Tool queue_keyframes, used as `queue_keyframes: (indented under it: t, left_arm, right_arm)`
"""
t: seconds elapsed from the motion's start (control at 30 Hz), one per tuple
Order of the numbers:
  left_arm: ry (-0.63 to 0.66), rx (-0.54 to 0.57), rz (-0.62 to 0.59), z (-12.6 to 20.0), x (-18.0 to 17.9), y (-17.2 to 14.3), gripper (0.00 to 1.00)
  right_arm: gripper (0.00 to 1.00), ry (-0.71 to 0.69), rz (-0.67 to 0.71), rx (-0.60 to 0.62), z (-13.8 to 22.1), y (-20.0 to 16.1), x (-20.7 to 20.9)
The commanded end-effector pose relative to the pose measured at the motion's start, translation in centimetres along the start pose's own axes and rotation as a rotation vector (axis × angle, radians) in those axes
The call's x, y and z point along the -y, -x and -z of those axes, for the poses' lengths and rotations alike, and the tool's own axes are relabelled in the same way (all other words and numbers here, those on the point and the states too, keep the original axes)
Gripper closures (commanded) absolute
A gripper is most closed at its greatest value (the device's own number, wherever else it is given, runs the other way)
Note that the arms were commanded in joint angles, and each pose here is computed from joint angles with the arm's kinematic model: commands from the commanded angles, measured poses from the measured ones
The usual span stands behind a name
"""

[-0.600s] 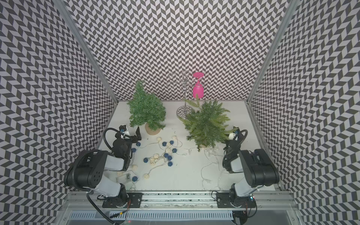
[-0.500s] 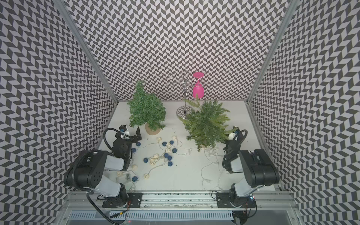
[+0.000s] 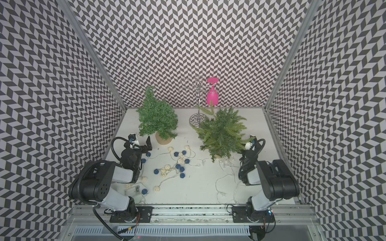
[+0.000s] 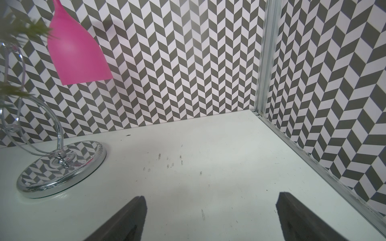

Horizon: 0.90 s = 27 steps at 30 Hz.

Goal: Wrap string light around the christmas tree
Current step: Pick up the light string from the center of the board.

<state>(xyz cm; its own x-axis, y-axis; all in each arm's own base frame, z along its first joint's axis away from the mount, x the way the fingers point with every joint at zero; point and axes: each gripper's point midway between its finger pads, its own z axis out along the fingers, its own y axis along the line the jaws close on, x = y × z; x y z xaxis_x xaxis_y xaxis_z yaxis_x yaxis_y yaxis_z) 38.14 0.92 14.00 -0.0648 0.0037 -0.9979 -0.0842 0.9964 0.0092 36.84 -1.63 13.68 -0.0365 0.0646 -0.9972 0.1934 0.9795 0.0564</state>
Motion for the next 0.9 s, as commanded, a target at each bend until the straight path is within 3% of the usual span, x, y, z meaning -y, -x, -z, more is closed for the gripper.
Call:
queue_keyframes:
  t: [0.0,0.37,0.6,0.87]
  left_arm:
    - [-0.005,0.029,0.014,-0.2,0.0,0.8,0.0]
    - [-0.006,0.032,0.014,0.0,0.0,0.8,0.0]
    - [0.021,0.078,0.027,1.4,-0.6,3.1,0.01]
    - [0.064,0.055,0.078,1.1,-1.4,6.3,0.0]
  right_arm:
    - [0.01,0.0,-0.008,0.067,-0.2,1.8,-0.2]
    - [0.01,0.0,-0.01,0.069,-0.1,1.8,-0.2]
    - [0.01,-0.019,-0.028,0.098,1.2,3.3,0.4]
    - [0.01,-0.275,-0.192,0.158,3.8,4.6,5.5]
